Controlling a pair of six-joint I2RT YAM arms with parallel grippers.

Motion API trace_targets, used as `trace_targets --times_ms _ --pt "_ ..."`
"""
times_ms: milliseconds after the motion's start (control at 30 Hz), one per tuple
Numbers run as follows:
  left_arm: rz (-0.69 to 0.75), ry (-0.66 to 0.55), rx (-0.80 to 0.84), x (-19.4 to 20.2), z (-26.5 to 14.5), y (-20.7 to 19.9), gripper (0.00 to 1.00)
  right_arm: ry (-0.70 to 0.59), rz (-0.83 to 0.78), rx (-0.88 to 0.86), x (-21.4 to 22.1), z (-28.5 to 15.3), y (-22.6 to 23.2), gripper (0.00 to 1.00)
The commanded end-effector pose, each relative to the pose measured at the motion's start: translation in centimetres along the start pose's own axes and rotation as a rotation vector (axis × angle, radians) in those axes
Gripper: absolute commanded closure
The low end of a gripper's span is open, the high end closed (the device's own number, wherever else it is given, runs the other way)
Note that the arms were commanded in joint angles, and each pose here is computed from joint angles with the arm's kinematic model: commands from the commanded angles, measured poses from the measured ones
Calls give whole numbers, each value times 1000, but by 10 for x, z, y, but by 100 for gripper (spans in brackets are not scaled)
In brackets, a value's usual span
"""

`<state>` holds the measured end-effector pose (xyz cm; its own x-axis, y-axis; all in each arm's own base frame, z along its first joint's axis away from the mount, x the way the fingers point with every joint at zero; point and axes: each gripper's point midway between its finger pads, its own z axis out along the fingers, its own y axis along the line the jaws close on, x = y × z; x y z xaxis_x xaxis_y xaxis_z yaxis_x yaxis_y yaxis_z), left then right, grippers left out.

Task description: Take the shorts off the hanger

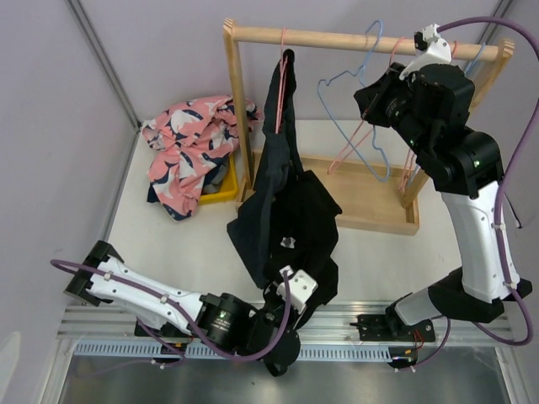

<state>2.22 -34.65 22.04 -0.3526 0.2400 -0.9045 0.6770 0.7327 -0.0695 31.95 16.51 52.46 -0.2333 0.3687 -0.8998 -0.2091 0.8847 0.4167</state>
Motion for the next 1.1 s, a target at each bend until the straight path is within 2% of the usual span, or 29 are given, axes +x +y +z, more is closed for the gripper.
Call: trace_targets --times_ms 0,200,500,567,600,633,667,700,867,933,967,1000,1033,1067 --pt "-88 -66 -47 -26 -25 2 100 -133 8 -29 -38 3 2 100" --pt "-90 -89 -71 -40 -37 4 100 -82 41 -22 -18 20 -10 100" --pt "-72 -202 -25 -92 -56 18 100 -6 45 -44 21 0 -22 100" --pt "-33 -197 -80 -100 -64 38 100 13 45 -45 28 -5 -24 78" --pt "-68 -208 -120 -104 -67 49 100 16 47 -52 29 -10 -24 58" --pt "-82 -213 -140 -113 -74 60 100 16 52 -60 30 -18 -24 23" --pt "5 -185 -206 -107 -79 86 100 12 55 -58 30 -24 -26 12" --pt "-75 -201 -219 -116 -87 96 100 15 57 -60 32 -29 -27 1" --pt "-69 -271 -241 -162 -113 136 100 -15 69 -41 40 -69 -44 0" --pt "-80 -350 -215 -201 -132 146 100 -26 73 -12 44 -80 -54 1" --pt "42 -367 -229 -215 -140 154 100 -31 72 -6 47 -88 -59 1" --pt "53 -399 -236 -229 -148 160 100 -31 73 10 50 -92 -63 1" --pt "-133 -489 -213 -259 -165 169 100 -29 72 16 52 -96 -66 1" --pt "60 -486 -298 -266 -173 186 100 -34 71 17 52 -102 -68 1"
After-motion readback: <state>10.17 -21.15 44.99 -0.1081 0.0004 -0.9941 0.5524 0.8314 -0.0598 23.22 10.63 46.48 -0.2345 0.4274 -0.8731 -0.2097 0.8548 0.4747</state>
